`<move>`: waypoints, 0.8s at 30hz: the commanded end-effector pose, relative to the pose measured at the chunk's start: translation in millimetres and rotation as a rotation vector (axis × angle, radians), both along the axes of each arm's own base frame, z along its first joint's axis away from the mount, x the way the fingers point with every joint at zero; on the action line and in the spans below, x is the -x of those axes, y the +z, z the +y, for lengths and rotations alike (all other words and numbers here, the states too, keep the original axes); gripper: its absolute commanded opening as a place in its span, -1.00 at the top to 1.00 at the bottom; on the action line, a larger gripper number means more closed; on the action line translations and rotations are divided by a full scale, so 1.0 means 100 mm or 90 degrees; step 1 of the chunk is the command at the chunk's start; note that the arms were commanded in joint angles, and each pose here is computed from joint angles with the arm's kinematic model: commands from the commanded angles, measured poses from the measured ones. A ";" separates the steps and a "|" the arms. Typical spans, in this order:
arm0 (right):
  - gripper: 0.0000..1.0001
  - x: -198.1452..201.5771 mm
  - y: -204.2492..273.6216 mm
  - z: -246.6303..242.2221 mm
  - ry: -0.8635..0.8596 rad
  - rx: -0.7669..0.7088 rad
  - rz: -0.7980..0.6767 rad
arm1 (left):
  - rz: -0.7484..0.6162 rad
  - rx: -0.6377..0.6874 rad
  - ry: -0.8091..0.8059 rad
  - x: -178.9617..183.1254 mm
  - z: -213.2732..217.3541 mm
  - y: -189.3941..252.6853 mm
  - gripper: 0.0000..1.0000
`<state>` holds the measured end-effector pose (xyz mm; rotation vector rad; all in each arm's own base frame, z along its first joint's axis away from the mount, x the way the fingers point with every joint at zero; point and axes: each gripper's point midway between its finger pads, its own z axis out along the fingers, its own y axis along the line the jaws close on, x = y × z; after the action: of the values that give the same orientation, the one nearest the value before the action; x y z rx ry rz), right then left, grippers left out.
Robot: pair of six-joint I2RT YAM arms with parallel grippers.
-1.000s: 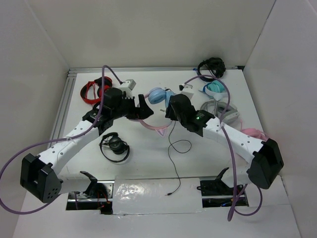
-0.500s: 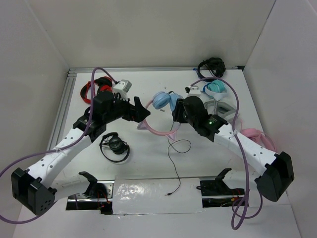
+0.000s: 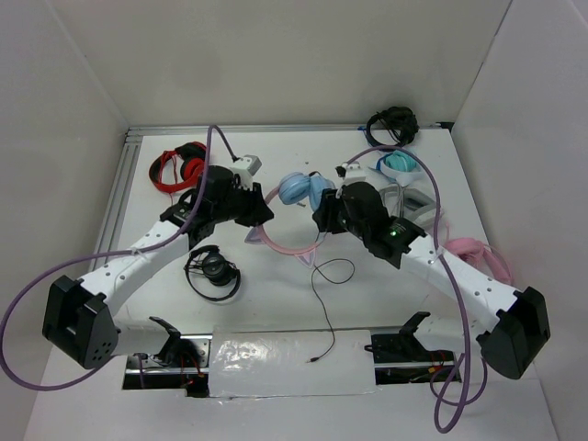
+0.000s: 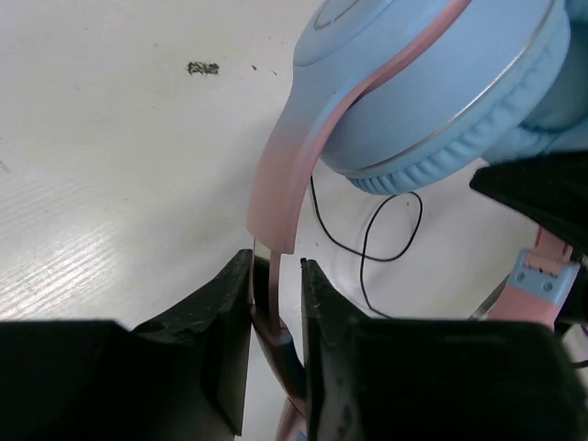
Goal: Wrap the headphones
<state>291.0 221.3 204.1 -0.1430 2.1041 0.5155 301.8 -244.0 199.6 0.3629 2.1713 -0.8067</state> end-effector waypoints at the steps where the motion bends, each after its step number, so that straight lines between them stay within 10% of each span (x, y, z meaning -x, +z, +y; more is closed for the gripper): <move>1: 0.90 -0.08 0.48 0.13 0.013 -0.063 -0.074 | -0.067 0.031 -0.017 -0.08 -0.10 0.35 0.71; 4: 0.48 -0.15 0.43 0.06 -0.042 -0.042 -0.059 | -0.074 0.028 0.017 -0.12 -0.05 0.42 0.85; 6: -0.14 -0.18 0.42 0.02 -0.066 -0.032 -0.047 | -0.078 0.025 0.048 -0.15 -0.01 0.46 0.90; 12: -0.67 -0.27 0.45 -0.11 -0.176 -0.024 -0.037 | -0.077 0.011 0.109 -0.18 0.04 0.49 0.94; 24: -0.04 -0.20 0.32 -0.11 -0.284 0.059 0.018 | -0.025 -0.061 0.257 -0.34 0.13 0.34 0.97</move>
<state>308.2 221.6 219.6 0.1638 2.1507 0.2204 327.6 -229.5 216.0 0.0725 2.1844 -0.4872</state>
